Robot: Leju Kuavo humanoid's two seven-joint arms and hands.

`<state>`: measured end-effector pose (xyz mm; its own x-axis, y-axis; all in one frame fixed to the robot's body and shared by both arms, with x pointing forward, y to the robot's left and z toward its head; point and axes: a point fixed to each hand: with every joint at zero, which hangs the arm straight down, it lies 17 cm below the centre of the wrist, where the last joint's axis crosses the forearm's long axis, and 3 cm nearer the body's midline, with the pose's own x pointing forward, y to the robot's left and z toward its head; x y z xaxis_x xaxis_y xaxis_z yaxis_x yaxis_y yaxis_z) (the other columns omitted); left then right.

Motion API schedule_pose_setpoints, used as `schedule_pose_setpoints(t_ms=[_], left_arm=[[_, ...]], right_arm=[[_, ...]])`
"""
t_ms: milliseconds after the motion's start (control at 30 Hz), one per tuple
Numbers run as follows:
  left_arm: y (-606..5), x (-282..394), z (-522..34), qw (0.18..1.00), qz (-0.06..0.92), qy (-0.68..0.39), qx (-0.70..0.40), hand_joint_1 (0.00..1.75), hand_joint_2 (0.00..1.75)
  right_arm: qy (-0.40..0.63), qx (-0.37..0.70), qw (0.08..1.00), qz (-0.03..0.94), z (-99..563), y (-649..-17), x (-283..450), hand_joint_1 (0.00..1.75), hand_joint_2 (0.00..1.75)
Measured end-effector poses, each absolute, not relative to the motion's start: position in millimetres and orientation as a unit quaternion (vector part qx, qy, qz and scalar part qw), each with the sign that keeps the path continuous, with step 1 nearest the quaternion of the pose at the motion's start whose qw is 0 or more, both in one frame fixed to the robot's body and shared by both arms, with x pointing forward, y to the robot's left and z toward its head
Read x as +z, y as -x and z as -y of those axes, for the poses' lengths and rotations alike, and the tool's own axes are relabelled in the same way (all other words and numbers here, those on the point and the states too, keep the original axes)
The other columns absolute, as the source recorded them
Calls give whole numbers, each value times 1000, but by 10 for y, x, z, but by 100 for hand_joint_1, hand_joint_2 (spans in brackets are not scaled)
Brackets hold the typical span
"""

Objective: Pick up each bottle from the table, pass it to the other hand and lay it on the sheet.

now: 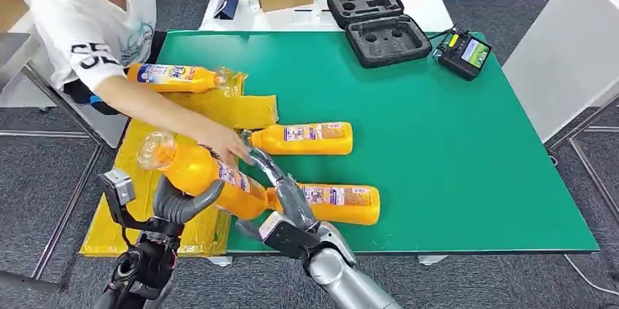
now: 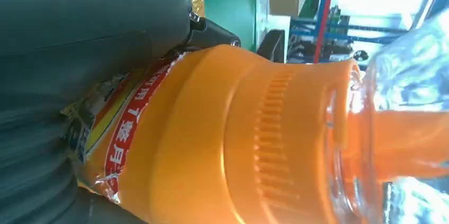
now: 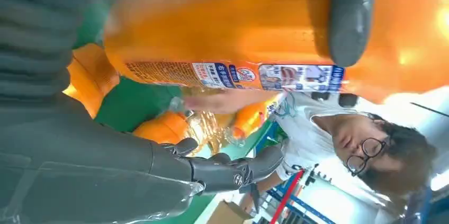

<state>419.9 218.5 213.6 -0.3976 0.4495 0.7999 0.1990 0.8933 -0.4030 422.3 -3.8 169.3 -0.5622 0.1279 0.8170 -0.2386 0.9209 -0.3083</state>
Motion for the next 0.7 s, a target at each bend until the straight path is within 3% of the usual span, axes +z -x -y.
schedule_pose_setpoints(t_ms=[267,333,433,467,633,700], left_arm=[[-4206,2143,-2267,508,833,178,127,175,175],[-4192,2244,-2567,477,869,65,118,175,175],[-4099,2420,-2754,428,898,-79,70,175,175],[-4063,2486,-2777,407,903,-134,42,175,175],[-4132,2514,-2694,345,848,-368,-162,175,175],[-4211,2449,-2715,334,819,-416,-212,175,175]], right_arm=[[-54,196,458,866,14,-4153,1788,0,0],[-104,140,439,882,104,-4047,2132,0,0],[-88,74,421,900,352,-4042,2409,0,0],[-77,58,414,905,430,-4042,2488,0,175],[-58,24,404,912,633,-4009,2611,0,175],[-61,19,404,912,660,-3988,2618,0,175]])
